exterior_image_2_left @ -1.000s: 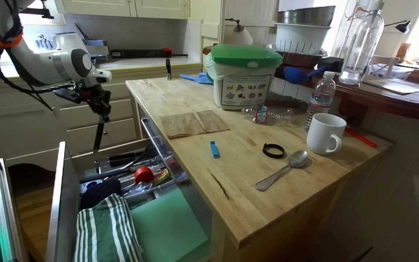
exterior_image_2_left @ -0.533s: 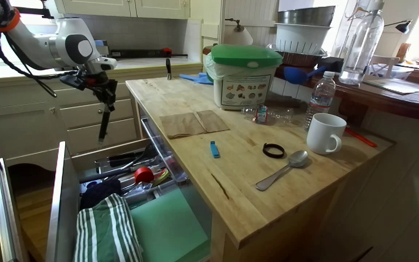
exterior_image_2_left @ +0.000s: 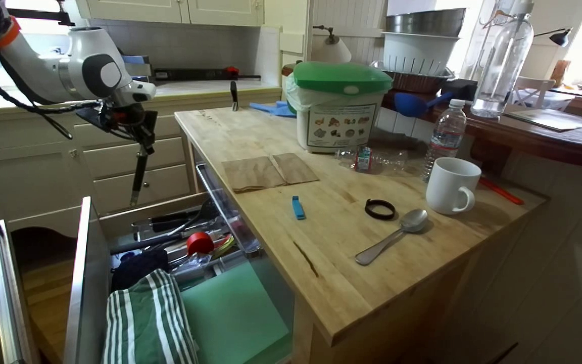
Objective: Open the second drawer then remove the tongs from the drawer and put them on top of the cabinet.
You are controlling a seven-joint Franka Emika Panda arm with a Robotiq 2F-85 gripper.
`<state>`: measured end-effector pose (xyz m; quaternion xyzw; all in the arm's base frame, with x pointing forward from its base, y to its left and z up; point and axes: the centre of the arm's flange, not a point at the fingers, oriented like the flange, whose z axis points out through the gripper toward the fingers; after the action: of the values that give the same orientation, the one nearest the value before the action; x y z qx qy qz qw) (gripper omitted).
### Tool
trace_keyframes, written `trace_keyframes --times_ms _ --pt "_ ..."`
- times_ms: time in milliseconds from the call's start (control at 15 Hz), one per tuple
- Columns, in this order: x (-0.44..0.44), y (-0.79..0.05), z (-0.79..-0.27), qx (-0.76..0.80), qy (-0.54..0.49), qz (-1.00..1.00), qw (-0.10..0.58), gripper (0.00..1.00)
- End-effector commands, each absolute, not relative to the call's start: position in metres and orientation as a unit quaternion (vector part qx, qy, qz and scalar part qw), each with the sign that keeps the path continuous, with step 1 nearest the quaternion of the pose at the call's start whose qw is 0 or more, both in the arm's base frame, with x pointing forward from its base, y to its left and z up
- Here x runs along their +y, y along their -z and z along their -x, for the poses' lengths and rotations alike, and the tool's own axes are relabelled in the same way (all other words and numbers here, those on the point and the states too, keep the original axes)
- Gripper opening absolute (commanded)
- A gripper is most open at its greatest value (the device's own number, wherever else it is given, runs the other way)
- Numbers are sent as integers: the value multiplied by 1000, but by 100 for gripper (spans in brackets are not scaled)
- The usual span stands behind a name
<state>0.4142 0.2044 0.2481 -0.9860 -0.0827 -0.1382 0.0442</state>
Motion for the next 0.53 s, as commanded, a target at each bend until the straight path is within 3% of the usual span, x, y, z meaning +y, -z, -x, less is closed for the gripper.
trace_keyframes --times_ms 0,467 --pt "189 -287 -413 -46 160 984 61 1" --pt "182 -345 -450 4 209 972 105 1"
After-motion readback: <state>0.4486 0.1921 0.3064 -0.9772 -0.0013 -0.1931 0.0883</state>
